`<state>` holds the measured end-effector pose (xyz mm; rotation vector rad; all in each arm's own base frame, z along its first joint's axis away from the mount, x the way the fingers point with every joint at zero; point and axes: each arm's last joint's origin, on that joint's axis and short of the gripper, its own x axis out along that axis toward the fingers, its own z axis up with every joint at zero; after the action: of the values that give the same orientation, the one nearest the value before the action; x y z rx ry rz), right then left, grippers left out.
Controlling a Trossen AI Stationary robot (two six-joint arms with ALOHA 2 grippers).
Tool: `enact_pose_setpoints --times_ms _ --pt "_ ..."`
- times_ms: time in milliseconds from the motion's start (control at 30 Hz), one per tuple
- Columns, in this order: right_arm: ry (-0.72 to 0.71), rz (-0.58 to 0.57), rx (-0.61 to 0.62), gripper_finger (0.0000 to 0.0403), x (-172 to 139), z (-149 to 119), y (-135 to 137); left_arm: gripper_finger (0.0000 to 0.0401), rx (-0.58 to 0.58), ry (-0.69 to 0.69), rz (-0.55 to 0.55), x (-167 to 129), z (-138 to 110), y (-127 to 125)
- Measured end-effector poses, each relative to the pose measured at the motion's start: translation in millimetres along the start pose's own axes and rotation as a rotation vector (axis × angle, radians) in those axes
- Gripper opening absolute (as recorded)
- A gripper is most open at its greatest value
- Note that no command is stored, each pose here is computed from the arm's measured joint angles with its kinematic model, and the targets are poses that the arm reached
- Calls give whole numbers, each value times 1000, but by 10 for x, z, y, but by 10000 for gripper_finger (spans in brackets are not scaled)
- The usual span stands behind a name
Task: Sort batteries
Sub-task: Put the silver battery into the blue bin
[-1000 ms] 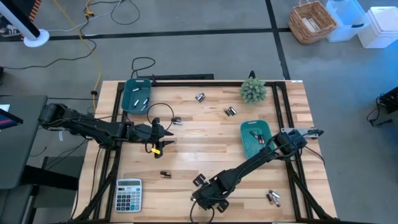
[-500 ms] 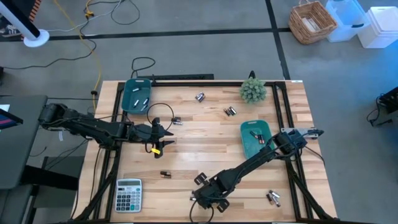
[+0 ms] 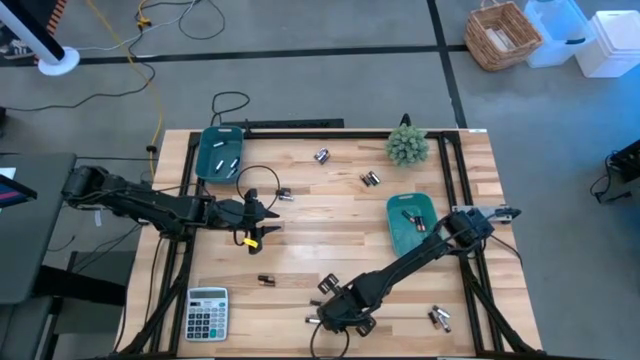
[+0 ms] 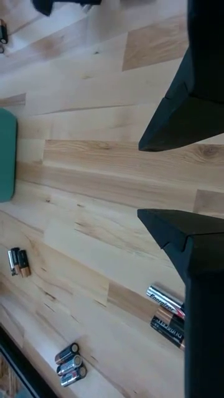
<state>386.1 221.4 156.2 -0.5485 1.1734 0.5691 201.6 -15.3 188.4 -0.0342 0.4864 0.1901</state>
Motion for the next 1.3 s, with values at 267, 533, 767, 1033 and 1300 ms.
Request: enact_pose_setpoints --times_ms 267,533,767,1033,1300 --pt "-80 -98 -21 54 -422 43 -107 155 -6 -11 -1 0 11 -1" --pt "-202 -318 -39 54 -841 5 -641 155 8 -82 -9 -3 81 -10" --pt "-257 -450 25 54 -965 -210 -1339 155 52 -170 31 -66 174 8" --pt "-298 -567 137 54 -1067 -488 -1912 155 120 -264 39 -327 283 69" --pt "-322 -651 120 54 -1145 -620 -2174 155 162 -286 111 -458 302 122"
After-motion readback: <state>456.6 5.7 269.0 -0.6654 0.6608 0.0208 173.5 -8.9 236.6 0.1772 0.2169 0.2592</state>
